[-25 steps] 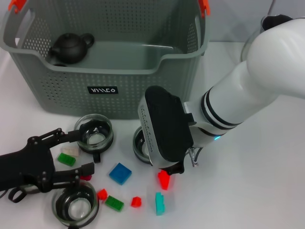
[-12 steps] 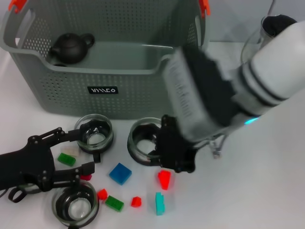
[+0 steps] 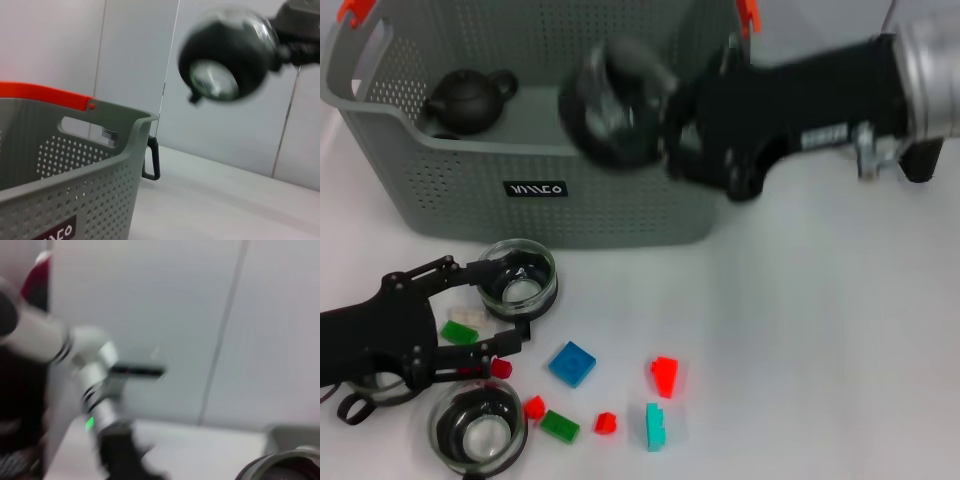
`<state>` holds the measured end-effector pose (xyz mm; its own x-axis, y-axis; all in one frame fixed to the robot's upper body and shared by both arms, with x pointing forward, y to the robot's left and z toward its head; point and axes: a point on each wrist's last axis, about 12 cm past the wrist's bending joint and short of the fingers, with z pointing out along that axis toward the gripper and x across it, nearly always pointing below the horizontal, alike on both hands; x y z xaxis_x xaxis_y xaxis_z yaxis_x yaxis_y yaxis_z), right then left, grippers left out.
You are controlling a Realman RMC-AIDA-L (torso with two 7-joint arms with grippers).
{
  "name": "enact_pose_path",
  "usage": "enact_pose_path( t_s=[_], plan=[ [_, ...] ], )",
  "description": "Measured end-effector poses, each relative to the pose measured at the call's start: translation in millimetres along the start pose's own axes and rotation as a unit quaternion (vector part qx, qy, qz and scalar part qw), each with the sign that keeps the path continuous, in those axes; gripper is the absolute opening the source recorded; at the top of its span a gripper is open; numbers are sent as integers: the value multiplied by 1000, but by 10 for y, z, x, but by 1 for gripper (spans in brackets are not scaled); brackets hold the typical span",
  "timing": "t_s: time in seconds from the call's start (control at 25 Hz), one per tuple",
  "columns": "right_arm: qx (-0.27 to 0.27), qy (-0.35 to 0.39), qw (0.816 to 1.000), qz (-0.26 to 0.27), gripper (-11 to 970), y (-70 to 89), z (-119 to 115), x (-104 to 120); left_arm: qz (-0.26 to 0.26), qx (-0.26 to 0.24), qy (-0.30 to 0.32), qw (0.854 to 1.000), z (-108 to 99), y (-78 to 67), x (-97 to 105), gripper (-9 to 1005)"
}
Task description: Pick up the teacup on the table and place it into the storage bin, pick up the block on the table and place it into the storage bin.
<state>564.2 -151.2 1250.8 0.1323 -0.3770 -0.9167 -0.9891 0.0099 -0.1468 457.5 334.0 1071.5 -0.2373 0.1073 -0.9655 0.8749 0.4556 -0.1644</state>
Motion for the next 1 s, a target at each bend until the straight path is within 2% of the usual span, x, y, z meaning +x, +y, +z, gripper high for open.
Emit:
enact_pose_path(
  t_s=[0.2, 0.36, 0.44, 0.48, 0.52, 0.56, 0.6, 0.8, 1.0],
  plan=[
    [95, -87, 991, 26, 57, -185, -90, -69, 2, 0, 0, 1000, 7, 13, -12, 935],
    [154, -86, 981, 76, 57, -468, 43, -161, 5, -2, -5, 1000, 13, 23, -29, 935],
    [168, -52, 979, 99, 57, -644, 166, -232, 6, -3, -8, 1000, 8, 26, -37, 935],
    [179, -8, 977, 116, 57, -801, 295, -294, 6, -2, -9, 1000, 6, 25, -39, 935],
    [179, -8, 977, 116, 57, -801, 295, -294, 6, -2, -9, 1000, 6, 25, -39, 935],
    [191, 44, 972, 128, 57, -931, 432, -335, 6, -2, -9, 1000, 6, 24, -39, 935],
    [191, 44, 972, 128, 57, -931, 432, -335, 6, -2, -9, 1000, 8, 24, -39, 935],
    [221, 162, 951, 141, 57, -1145, 726, -428, 4, -4, -11, 1000, 3, 14, -32, 935],
    [252, 208, 937, 119, 56, -1265, 931, -384, 1, -2, -14, 1000, 19, 2, -22, 934]
  ],
)
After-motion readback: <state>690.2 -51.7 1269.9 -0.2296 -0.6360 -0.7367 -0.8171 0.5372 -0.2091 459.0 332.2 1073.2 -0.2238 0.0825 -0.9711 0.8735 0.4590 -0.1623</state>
